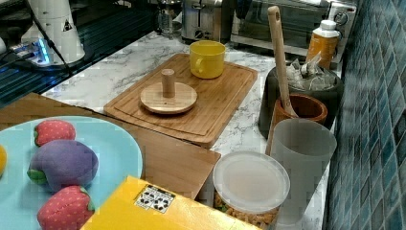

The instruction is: Get a tea bag.

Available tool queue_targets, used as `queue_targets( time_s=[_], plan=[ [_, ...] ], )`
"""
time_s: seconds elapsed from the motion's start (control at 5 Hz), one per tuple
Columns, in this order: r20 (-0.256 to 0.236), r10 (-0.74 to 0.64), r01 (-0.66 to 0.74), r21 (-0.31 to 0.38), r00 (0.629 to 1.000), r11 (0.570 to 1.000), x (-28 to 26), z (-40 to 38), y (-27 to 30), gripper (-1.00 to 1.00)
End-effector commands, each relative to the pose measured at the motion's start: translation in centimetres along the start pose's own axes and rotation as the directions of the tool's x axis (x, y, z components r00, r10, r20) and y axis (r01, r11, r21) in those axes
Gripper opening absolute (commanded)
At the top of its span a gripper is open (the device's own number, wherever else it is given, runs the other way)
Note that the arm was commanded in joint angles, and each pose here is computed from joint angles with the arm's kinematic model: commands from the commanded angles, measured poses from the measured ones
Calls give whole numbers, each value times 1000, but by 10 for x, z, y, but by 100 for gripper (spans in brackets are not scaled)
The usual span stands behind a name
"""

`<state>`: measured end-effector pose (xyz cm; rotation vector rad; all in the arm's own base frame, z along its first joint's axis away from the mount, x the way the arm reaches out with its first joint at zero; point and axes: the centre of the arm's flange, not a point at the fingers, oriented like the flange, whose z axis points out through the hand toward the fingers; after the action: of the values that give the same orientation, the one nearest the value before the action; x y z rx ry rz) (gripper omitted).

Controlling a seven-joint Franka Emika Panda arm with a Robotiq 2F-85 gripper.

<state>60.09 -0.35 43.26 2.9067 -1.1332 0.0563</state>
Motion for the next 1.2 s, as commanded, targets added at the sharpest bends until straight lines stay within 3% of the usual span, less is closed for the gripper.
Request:
queue_targets(
  time_s=[0.2,0.8,1.2],
  plan=[
    [-269,60,-2,210,961,978,41,-109,-21,100],
    [-370,79,-12,179,926,984,65,-93,-45,100],
    [-353,79,-22,162,932,987,93,-81,-63,100]
  ],
)
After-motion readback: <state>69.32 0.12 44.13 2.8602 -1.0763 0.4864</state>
